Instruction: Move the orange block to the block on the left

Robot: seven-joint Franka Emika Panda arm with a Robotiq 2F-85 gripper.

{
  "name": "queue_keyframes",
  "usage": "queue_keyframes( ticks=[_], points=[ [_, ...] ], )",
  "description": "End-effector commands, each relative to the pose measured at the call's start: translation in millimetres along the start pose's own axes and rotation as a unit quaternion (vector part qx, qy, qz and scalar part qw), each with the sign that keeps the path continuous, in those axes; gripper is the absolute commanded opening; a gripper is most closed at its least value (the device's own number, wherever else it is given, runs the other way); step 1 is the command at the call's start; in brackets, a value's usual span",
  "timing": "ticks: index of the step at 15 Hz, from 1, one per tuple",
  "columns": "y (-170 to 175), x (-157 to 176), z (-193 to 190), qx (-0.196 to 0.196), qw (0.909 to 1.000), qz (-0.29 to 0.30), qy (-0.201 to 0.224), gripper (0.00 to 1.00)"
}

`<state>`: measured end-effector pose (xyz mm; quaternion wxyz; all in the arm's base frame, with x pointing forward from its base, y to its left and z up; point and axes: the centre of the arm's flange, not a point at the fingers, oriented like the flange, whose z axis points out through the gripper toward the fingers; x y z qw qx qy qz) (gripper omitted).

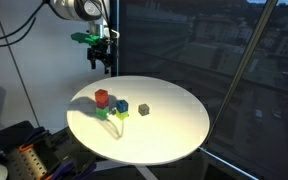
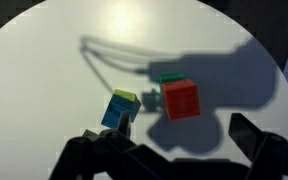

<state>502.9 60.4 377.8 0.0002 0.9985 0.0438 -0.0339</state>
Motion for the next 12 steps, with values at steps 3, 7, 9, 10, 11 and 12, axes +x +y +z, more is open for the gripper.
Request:
queue_keyframes(
  ticks=[3,7,9,10,11,12],
  points=[
    [3,-20,-11,0.012,0.9997,0.021,0.004,1.00],
    [1,-10,-4,0.006,1.0000,0.007,0.002,1.00],
    [1,-10,-2,0.006,1.0000,0.007,0.001,1.00],
    [1,-9,-2,0.006,1.0000,0.007,0.000,1.00],
    [1,-9,-2,0.006,1.0000,0.007,0.000,1.00],
    [1,-9,-2,0.006,1.0000,0.007,0.000,1.00]
  ],
)
